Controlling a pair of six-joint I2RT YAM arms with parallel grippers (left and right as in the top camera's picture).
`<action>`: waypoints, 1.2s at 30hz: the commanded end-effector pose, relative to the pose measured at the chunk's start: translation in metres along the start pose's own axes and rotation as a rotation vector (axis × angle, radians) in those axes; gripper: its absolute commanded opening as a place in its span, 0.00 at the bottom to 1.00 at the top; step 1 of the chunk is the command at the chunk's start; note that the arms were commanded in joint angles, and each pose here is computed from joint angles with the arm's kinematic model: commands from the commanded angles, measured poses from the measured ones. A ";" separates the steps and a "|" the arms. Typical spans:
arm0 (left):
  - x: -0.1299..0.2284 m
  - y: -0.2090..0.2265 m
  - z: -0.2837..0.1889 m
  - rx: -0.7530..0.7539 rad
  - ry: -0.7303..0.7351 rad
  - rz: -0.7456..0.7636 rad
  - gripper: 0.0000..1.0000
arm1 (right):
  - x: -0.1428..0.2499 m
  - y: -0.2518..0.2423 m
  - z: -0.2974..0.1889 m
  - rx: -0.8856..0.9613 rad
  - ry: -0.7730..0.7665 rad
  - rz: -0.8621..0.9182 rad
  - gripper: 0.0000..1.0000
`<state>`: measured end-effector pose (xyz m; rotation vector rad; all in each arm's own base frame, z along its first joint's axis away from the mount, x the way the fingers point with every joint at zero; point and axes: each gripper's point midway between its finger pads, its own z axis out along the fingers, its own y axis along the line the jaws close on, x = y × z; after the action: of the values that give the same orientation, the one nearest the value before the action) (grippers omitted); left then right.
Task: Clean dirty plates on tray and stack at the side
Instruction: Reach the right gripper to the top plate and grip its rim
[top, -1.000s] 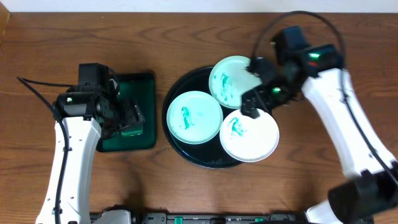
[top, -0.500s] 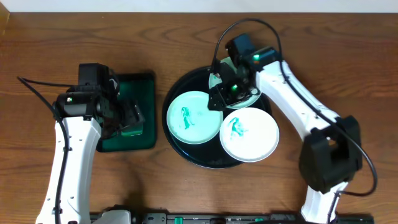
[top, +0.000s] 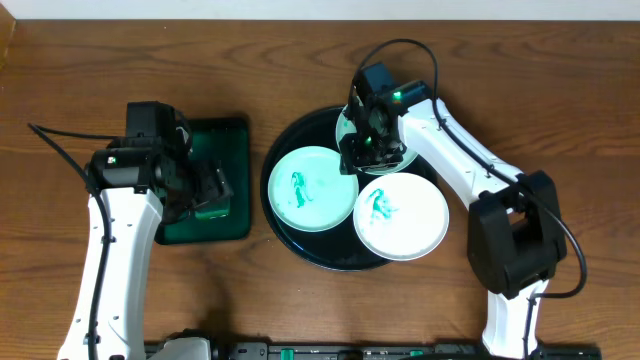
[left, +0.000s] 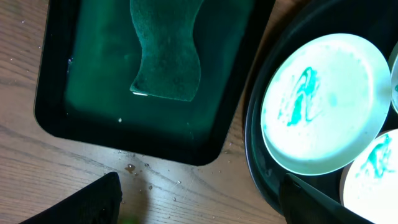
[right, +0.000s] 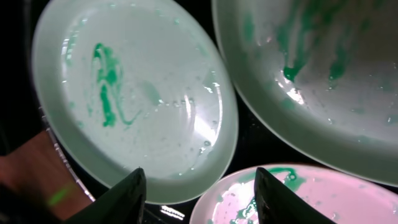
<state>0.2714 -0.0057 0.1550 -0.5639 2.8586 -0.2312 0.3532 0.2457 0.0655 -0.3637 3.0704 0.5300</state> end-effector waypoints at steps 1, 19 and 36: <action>-0.006 -0.001 -0.005 -0.002 -0.020 0.016 0.81 | -0.002 -0.005 0.014 0.031 0.018 0.041 0.52; -0.005 0.000 -0.005 -0.003 -0.018 0.016 0.81 | 0.004 -0.009 0.068 0.093 0.076 0.125 0.02; -0.030 -0.004 0.007 0.002 -0.096 0.077 0.75 | 0.010 -0.017 0.080 0.117 0.109 0.116 0.01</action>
<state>0.2944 -0.0038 0.1608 -0.5108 2.7713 -0.2345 0.3501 0.2560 0.0052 -0.2068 3.1835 0.3888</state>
